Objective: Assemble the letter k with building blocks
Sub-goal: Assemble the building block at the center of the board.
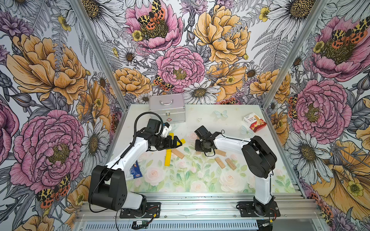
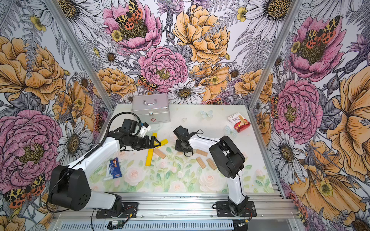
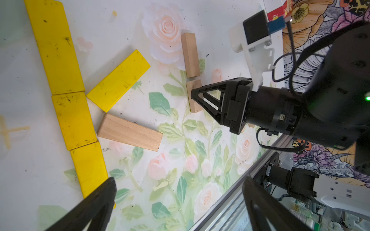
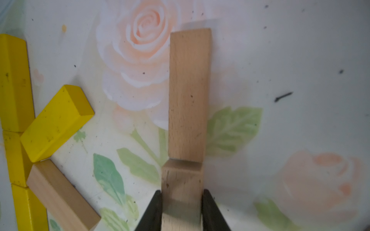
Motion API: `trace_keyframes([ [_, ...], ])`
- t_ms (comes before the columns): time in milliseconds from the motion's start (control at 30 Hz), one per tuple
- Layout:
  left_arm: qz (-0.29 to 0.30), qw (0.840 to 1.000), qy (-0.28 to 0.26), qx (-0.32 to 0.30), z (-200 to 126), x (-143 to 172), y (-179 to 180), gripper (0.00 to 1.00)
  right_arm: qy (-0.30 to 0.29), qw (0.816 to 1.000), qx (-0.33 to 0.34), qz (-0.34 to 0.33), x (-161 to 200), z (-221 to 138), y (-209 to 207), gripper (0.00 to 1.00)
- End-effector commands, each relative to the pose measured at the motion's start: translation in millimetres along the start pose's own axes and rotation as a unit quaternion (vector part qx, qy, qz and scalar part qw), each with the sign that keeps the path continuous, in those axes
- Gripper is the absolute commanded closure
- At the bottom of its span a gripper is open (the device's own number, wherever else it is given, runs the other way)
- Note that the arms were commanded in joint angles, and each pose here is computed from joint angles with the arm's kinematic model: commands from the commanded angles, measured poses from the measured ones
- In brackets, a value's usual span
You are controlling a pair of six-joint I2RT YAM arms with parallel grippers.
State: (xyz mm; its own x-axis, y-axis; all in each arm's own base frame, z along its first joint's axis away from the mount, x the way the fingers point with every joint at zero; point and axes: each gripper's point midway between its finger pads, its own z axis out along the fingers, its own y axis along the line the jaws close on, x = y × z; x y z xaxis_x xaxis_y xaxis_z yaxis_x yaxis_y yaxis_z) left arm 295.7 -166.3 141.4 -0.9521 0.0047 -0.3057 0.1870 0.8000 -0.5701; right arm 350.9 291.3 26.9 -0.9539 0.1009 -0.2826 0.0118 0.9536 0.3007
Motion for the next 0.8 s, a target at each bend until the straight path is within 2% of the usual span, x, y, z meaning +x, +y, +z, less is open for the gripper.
trace_keyframes([
  [0, 0.000, 1.000, -0.006, 0.014, -0.7, -5.2, -2.1, 0.01, 0.011, 1.000, 0.015, -0.001, 3.1, 13.4, -8.5, 0.90],
  [767, -0.001, 1.000, -0.003, 0.016, 1.0, -5.0, -1.6, 0.01, 0.014, 1.000, 0.018, 0.004, 3.3, 14.5, -13.6, 0.91],
])
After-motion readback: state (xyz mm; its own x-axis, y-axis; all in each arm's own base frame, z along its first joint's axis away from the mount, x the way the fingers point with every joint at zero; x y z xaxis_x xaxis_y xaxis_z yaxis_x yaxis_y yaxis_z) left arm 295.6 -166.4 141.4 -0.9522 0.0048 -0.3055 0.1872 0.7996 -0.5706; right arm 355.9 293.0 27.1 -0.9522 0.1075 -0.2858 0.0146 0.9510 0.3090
